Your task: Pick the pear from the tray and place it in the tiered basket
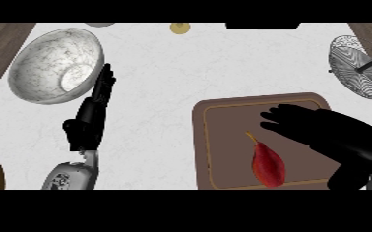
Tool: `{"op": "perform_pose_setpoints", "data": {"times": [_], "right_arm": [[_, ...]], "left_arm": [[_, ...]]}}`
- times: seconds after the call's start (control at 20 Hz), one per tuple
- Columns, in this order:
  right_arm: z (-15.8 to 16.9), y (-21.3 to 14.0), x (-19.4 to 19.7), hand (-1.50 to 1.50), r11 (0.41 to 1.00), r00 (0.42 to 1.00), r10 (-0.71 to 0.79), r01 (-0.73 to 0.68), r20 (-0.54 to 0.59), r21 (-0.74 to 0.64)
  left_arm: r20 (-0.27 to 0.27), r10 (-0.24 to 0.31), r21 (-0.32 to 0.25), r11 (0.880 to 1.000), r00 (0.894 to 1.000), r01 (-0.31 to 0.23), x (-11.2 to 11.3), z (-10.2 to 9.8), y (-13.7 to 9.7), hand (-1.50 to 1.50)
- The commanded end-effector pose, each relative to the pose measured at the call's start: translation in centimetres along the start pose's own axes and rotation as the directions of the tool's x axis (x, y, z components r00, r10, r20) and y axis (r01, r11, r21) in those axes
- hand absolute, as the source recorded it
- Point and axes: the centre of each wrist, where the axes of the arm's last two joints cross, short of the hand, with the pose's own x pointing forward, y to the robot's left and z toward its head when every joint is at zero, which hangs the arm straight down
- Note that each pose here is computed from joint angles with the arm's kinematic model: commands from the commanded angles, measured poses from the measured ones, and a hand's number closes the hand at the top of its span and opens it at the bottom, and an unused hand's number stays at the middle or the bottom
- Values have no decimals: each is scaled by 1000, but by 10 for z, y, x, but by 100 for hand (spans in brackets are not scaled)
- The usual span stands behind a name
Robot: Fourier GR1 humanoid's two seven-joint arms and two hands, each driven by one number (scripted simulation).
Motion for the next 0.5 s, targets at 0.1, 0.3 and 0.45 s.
{"op": "perform_pose_setpoints", "data": {"times": [0.1,0.3,0.45], "right_arm": [[-19,12,-3,-150,998,999,-19,17,35,55],[-18,6,15,-150,997,999,-22,19,36,80],[-17,10,17,-150,997,999,-15,11,40,82]], "left_arm": [[2,4,3,1000,1000,-4,7,1,-14,0],[14,-18,1,1000,1000,18,-7,-3,-5,0],[-3,-13,22,1000,1000,13,9,5,-10,0]]}}
